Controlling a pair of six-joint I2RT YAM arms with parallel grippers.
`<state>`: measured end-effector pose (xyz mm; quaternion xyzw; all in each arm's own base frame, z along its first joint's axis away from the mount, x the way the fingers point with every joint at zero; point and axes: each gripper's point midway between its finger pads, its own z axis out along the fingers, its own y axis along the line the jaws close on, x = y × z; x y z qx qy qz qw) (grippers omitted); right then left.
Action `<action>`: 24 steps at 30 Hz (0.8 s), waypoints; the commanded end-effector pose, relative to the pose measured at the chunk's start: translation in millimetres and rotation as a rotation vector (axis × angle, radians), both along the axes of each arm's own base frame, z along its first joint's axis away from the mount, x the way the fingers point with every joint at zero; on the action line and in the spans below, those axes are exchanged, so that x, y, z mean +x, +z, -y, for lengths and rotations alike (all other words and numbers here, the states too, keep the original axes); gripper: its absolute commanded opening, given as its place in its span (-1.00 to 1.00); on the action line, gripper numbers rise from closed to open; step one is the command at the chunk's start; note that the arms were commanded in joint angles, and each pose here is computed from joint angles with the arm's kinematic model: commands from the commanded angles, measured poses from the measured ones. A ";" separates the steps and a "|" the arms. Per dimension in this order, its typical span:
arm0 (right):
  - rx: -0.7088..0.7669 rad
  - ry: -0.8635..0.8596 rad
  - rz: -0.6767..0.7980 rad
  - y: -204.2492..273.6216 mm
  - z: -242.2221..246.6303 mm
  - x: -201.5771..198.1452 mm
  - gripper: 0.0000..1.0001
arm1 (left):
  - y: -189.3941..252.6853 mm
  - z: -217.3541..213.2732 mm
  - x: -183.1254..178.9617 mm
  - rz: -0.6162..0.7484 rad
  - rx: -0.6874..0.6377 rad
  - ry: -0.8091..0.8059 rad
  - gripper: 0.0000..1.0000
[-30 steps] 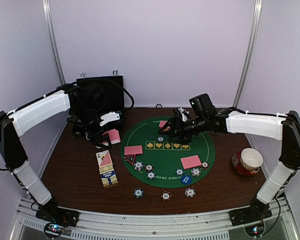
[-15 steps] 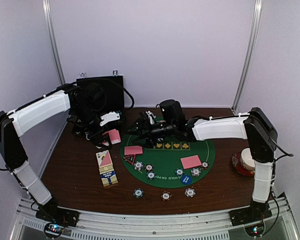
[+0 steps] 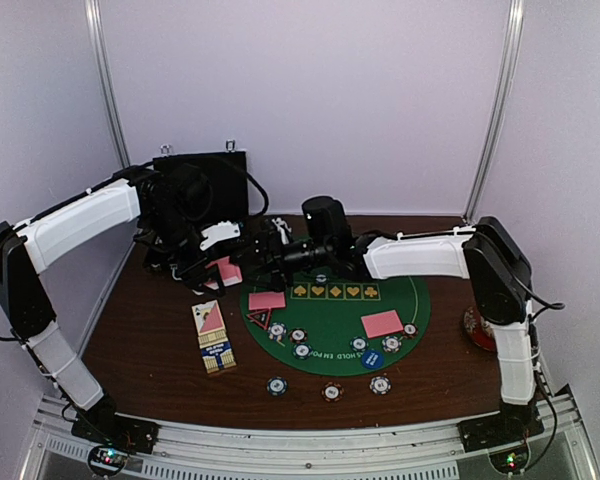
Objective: Distribute texas hold em gaming equipment
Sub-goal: Pick up the poker card from the face-down deck piles.
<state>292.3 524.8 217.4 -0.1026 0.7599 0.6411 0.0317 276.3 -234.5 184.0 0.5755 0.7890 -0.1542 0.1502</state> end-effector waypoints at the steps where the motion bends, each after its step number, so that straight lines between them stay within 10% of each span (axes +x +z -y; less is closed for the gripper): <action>1: 0.032 0.053 0.008 5.7 -15.0 -8.3 0.47 | 9.1 7.7 6.5 0.017 -0.036 0.001 -0.68; 24: -0.017 0.032 -0.051 -30.6 -11.5 14.4 0.28 | 8.8 5.4 4.7 0.022 -0.030 -0.002 -0.68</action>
